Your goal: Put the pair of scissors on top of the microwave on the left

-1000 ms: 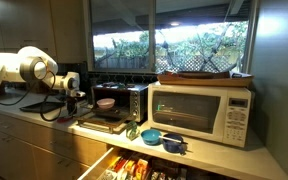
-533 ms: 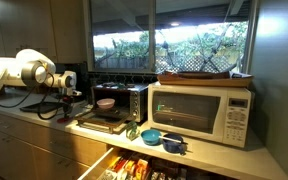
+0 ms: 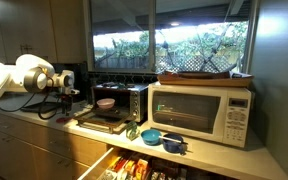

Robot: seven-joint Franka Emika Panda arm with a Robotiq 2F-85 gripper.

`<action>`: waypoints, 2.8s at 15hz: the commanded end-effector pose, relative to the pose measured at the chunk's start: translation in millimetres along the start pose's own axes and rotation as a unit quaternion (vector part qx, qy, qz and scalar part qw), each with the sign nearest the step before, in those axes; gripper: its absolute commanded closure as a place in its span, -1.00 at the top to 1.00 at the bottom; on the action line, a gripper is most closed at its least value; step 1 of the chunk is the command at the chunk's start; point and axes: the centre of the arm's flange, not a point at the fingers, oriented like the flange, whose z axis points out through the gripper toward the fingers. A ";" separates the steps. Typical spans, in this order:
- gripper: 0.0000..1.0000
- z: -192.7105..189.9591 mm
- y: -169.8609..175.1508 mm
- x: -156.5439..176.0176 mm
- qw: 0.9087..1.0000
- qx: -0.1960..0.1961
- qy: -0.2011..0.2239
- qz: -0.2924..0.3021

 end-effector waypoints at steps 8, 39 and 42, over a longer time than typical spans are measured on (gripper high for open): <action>1.00 -8.0 14.0 4.5 0.997 0.011 0.005 0.075; -0.89 20.2 63.3 28.8 0.995 0.007 0.006 0.095; -0.89 6.7 60.6 30.0 0.995 0.018 0.021 0.095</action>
